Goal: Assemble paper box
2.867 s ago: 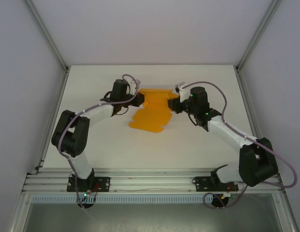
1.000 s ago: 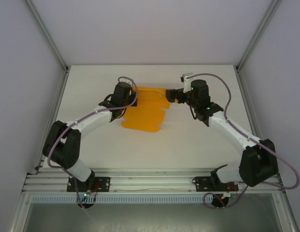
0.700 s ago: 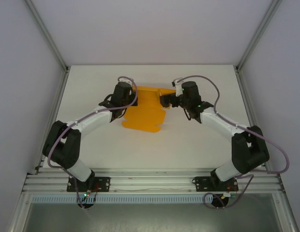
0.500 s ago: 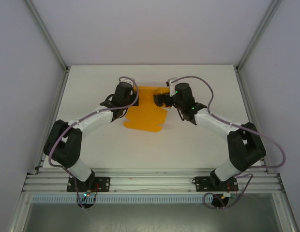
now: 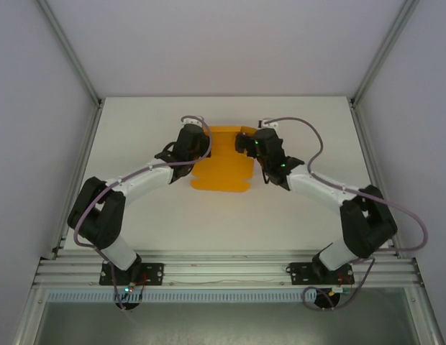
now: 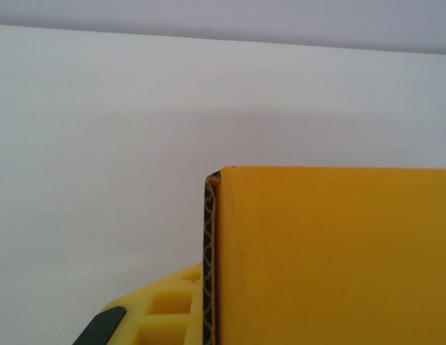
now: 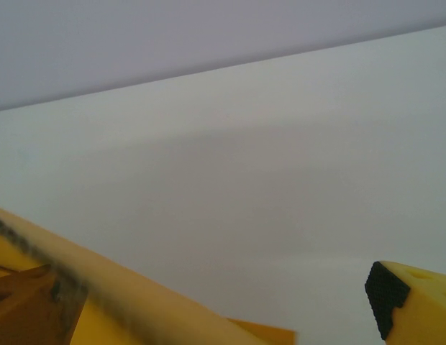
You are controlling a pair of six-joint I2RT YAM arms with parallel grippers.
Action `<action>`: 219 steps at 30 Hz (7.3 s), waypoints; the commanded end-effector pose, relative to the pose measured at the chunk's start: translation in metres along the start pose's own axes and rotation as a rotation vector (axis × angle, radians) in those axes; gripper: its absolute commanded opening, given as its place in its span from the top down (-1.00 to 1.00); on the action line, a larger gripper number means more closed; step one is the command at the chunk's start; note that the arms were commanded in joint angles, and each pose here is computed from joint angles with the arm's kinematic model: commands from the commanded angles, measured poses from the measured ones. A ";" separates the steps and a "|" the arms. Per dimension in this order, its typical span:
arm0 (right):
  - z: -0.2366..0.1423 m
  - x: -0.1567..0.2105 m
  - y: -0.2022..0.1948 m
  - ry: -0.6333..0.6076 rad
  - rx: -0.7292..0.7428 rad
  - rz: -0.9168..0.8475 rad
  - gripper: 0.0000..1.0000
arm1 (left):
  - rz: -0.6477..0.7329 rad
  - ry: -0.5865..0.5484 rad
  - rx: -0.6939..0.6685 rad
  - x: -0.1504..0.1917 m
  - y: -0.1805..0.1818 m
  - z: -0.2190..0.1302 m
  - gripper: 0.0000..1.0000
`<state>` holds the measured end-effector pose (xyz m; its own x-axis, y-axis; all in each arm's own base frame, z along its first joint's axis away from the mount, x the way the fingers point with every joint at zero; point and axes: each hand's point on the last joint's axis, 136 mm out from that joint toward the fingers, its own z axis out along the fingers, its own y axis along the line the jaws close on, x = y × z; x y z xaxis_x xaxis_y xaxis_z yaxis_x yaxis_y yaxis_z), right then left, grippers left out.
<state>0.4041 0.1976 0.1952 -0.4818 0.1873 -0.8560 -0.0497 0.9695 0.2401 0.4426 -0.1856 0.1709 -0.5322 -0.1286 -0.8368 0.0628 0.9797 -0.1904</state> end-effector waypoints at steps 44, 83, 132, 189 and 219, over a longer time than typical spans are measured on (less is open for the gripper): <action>0.016 0.021 0.029 0.096 -0.340 -0.016 -0.99 | -0.120 -0.015 0.154 -0.017 -0.021 -0.006 1.00; -0.044 0.004 -0.027 0.146 -0.284 -0.404 -0.56 | -0.026 0.138 0.189 0.012 -0.021 -0.002 1.00; -0.013 0.049 0.088 0.247 -0.422 -0.253 0.80 | -0.041 0.232 0.266 0.029 -0.055 0.004 1.00; -0.061 0.048 0.017 0.393 -0.738 -0.327 -0.40 | 0.074 0.171 0.152 0.013 -0.033 0.001 1.00; 0.036 0.027 -0.002 0.185 -0.275 -0.206 0.50 | 0.128 0.173 0.229 0.020 -0.052 -0.006 1.00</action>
<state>0.3925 0.2233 0.1418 -0.6433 -0.1533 -0.7501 -0.5083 0.8182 0.2687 0.4311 -0.2122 0.1375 -0.6872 0.0261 -0.7260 0.2109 0.9635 -0.1650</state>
